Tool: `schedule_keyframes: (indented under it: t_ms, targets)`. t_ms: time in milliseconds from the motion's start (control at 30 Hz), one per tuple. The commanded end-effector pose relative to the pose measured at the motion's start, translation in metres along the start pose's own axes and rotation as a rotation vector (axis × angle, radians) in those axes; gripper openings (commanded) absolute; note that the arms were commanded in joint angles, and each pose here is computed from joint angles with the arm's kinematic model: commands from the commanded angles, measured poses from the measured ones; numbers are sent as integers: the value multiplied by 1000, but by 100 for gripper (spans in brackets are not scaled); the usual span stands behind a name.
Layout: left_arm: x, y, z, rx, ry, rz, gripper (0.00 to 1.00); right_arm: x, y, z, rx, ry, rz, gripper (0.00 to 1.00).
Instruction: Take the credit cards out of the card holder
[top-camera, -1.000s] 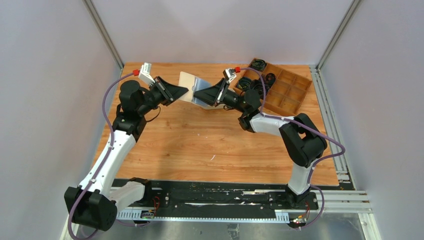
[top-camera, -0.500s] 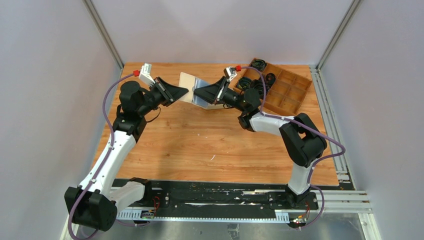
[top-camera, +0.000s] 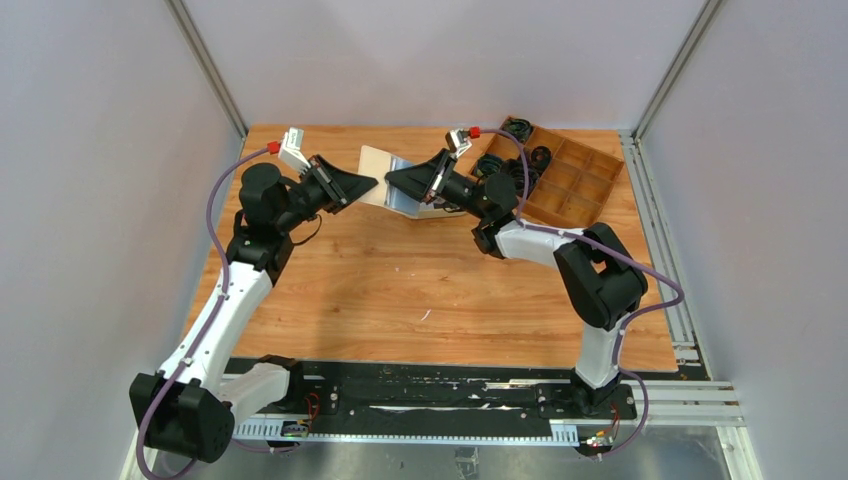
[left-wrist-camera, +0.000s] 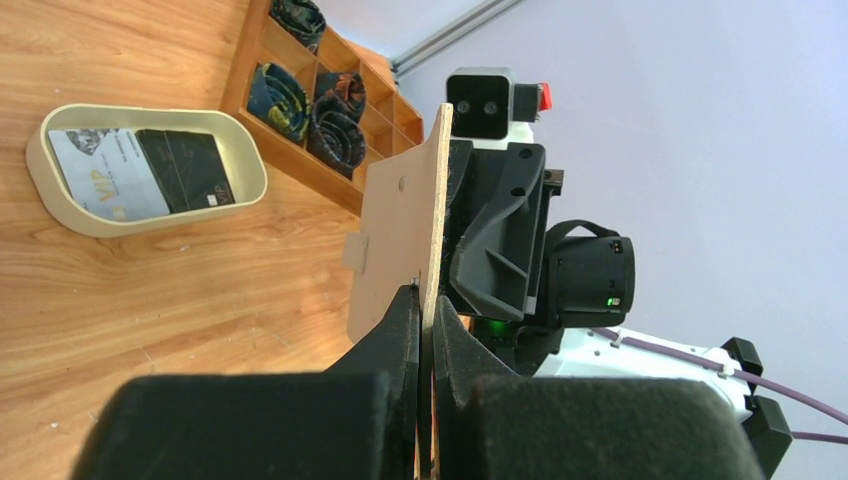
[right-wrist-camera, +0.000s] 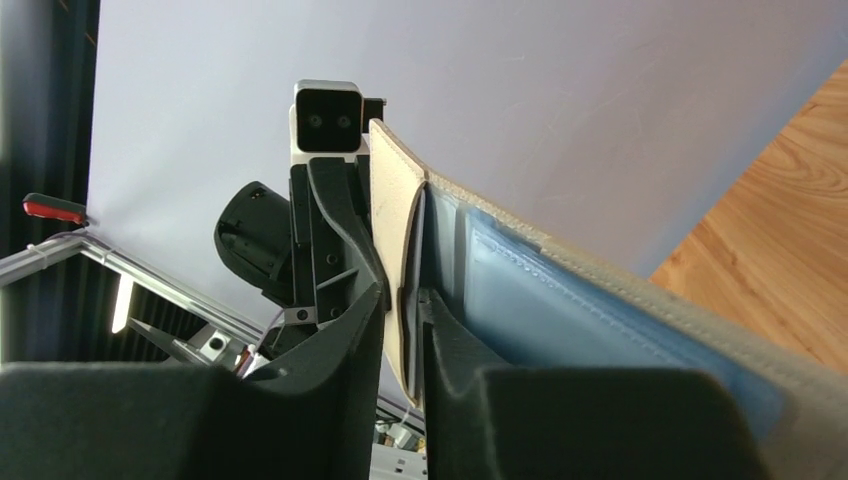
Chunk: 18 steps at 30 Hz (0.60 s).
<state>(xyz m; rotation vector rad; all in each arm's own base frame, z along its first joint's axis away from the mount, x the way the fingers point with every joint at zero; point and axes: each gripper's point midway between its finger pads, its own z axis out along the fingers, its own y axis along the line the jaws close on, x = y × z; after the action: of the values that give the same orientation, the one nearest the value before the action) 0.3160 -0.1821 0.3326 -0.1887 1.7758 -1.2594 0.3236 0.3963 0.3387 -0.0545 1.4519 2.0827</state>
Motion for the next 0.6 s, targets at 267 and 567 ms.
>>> schedule_keyframes:
  t_ms: [267,567]
  targets:
    - [-7,-7,-4,33,-22,15,0,-3,-4,-5,-17,-23,-9,13]
    - [-12,-5,-6,24,-36,12,0,-2,-9,-12,-21,-25,5,0]
